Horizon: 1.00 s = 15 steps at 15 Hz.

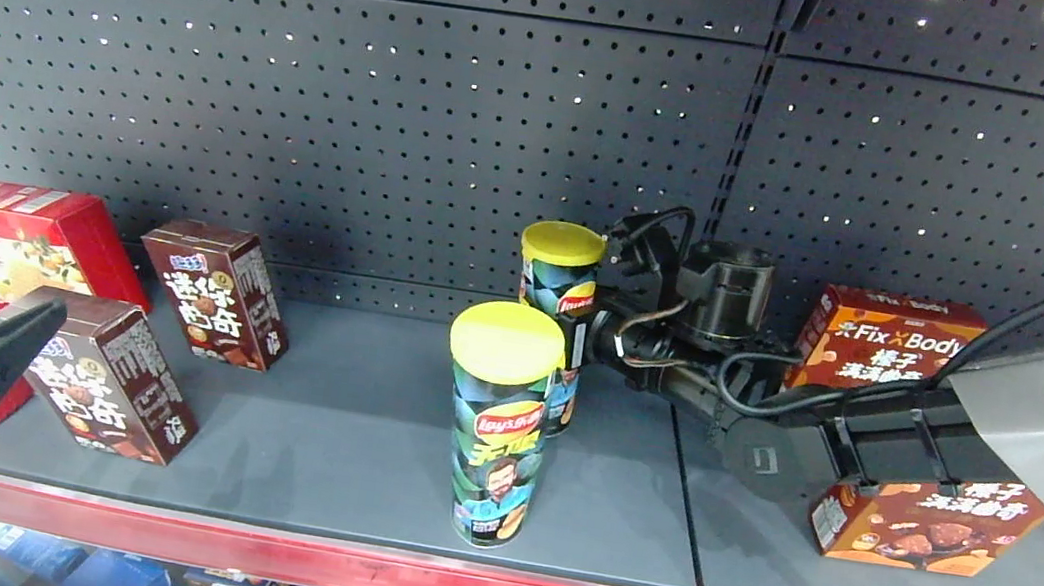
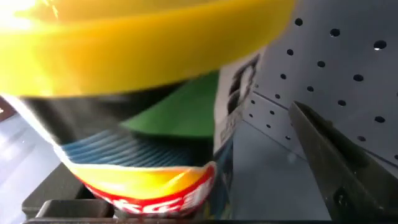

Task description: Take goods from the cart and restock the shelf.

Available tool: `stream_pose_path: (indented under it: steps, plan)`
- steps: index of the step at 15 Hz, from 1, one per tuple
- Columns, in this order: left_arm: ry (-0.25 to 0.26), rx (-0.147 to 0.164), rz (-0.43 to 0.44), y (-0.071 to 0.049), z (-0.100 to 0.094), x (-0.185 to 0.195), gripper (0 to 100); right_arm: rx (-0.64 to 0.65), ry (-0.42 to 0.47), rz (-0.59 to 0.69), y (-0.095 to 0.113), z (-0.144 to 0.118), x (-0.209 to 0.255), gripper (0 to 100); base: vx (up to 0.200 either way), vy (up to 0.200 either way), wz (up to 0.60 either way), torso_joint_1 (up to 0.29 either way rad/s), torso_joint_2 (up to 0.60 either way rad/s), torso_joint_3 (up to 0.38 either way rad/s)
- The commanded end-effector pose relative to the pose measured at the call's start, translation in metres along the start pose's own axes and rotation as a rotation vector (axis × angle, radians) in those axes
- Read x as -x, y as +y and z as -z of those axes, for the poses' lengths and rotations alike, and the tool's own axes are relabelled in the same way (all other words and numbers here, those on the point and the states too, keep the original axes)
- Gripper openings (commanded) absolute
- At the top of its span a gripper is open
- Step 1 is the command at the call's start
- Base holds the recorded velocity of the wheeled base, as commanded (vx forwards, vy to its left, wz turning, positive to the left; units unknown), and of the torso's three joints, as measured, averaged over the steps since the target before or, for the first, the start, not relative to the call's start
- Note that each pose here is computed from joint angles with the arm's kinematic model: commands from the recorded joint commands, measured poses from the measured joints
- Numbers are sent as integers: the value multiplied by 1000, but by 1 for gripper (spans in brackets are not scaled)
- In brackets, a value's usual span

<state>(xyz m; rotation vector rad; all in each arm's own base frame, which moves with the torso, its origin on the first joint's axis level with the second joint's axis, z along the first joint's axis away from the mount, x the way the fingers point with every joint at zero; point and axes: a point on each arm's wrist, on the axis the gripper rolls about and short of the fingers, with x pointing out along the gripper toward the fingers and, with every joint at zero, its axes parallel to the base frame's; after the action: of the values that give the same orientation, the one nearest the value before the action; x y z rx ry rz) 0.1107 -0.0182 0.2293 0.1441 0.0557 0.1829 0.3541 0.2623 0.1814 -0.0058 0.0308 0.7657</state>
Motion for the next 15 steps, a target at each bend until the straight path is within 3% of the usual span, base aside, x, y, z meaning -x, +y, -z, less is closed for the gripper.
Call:
stream_pose_path:
  steps: [1, 15]
  plan:
    - [0, 0, -1, 0, 0, 0, 100, 2, -15, -1, 1, -7, 5, 100, 0, 0, 0, 0, 0, 0]
    - [11, -5, 0, 0, 4, 1, 100, -1, 4, -18, 15, -8, 47, 100, 0, 0, 0, 0, 0, 0]
